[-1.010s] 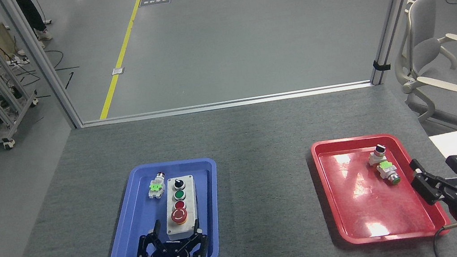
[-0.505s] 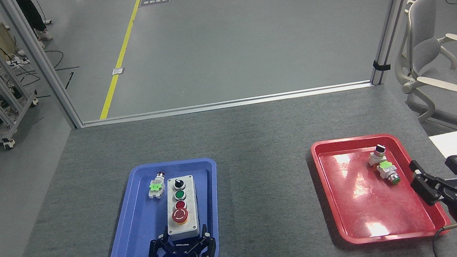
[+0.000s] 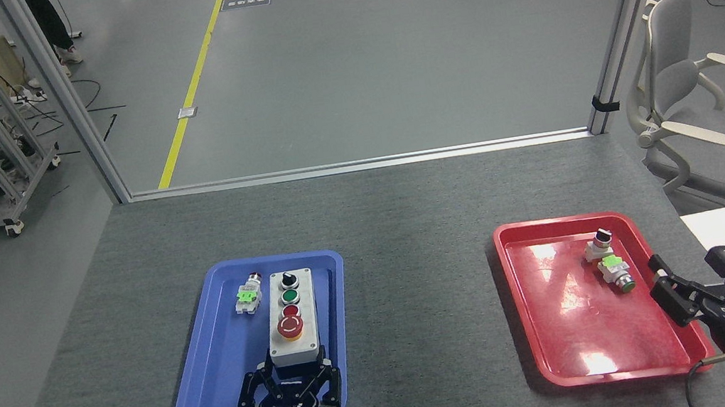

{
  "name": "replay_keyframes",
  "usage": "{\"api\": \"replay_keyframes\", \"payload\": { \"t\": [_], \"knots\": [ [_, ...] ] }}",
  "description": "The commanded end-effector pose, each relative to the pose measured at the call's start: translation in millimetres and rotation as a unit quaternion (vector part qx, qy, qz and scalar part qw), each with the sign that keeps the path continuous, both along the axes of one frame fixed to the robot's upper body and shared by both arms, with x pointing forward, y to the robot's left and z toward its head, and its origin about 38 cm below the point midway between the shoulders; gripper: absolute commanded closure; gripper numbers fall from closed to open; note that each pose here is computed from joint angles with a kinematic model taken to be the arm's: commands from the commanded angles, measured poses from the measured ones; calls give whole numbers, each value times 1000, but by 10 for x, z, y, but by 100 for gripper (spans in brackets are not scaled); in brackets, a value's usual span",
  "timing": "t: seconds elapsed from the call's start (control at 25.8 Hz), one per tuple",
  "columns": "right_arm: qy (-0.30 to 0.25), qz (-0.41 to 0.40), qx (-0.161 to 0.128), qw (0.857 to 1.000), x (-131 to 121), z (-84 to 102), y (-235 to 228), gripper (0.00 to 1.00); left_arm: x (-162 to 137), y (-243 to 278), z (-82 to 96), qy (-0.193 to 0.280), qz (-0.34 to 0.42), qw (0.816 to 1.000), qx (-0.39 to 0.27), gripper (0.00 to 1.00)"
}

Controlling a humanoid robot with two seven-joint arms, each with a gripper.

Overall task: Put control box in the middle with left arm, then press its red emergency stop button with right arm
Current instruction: 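Close the left gripper on the near end of the control box, then drag the control box out of the blue tray toward the table middle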

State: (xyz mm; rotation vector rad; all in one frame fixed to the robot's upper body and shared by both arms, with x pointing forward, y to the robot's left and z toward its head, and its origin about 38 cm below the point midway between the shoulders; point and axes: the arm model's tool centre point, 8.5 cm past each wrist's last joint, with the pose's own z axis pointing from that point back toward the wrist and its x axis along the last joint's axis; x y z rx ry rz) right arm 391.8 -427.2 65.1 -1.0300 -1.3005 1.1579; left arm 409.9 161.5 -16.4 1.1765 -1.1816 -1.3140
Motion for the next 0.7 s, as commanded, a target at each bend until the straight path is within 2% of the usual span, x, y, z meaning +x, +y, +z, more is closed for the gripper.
{"api": "replay_keyframes", "payload": {
  "t": [0.0, 0.08, 0.23, 0.27, 0.43, 0.66],
  "knots": [
    [-1, 0, 0, 1000, 3, 5, -1, 0, 43, -22, 269, -48, -2, 999, -9, 80],
    [0, 0, 0, 1000, -2, -1, -1, 0, 76, -75, 423, -64, -9, 998, -14, 80],
    [0, 0, -1, 1000, -2, 2, -7, 0, 70, -597, 513, -46, -66, 997, -14, 80],
    [0, 0, 0, 1000, -2, -1, -1, 0, 59, -720, 528, -47, -80, 996, -10, 80],
    [1, 1, 0, 1000, 0, -10, 14, 0, -86, -1145, 543, -52, -130, 990, 4, 99],
    [0, -1, -1, 1000, -3, 4, -11, 0, -173, -1337, 574, -60, -158, 986, 0, 100]
  ]
}}
